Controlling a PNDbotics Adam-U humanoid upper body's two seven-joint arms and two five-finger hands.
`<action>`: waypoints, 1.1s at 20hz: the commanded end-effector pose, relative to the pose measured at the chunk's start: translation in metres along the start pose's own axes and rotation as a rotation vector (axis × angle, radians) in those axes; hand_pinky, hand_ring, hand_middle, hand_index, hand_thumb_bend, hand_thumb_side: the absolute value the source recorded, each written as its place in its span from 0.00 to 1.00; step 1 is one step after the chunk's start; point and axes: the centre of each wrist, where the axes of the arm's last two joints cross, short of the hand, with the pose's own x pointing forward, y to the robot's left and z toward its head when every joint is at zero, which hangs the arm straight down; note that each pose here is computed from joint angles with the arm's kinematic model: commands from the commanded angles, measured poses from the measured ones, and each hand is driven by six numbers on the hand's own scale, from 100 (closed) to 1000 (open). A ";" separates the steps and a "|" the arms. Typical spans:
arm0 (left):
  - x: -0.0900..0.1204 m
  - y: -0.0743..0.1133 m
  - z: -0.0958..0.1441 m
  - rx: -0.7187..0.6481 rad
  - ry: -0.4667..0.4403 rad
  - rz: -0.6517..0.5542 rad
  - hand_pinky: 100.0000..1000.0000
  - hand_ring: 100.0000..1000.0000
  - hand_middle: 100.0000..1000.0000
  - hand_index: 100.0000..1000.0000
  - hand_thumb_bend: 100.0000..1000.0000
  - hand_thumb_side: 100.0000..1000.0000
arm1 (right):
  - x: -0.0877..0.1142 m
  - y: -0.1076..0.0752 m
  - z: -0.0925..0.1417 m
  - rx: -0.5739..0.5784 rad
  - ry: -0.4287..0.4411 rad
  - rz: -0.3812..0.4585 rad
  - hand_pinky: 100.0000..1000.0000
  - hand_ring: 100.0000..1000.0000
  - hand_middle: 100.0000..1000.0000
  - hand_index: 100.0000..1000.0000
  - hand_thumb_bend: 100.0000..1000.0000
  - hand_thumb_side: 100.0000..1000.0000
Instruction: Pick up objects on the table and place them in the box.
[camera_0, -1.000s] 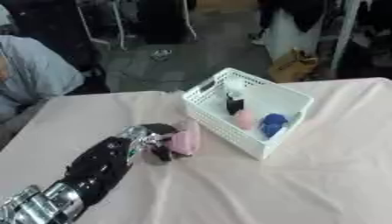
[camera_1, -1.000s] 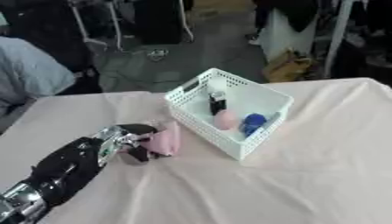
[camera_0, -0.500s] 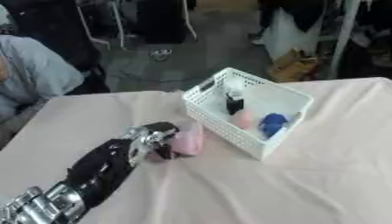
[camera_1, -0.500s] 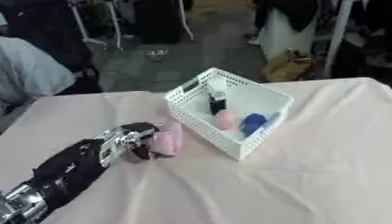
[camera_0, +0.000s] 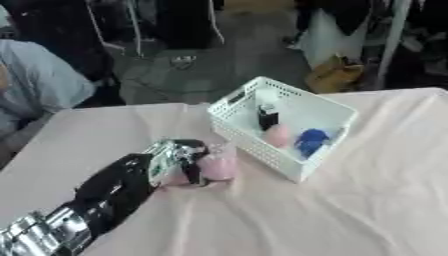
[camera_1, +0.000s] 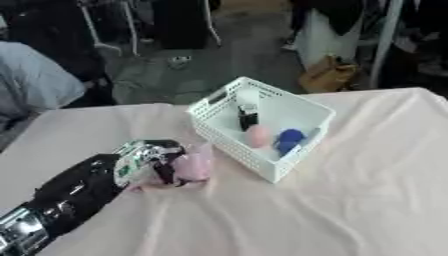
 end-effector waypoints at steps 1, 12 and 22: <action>-0.001 0.024 0.013 0.019 0.011 -0.009 0.00 0.00 0.00 0.02 0.52 0.00 | 0.006 0.002 -0.005 0.010 -0.019 -0.007 0.80 0.88 0.72 0.69 0.00 0.65; 0.005 0.073 0.039 0.066 0.034 -0.008 0.00 0.00 0.00 0.02 0.54 0.00 | 0.006 0.002 -0.005 0.013 -0.016 -0.008 0.80 0.88 0.72 0.69 0.00 0.65; 0.013 0.117 0.076 0.181 0.027 0.008 0.00 0.00 0.00 0.02 0.50 0.00 | 0.006 0.002 -0.005 0.015 -0.015 -0.006 0.80 0.88 0.72 0.69 0.00 0.65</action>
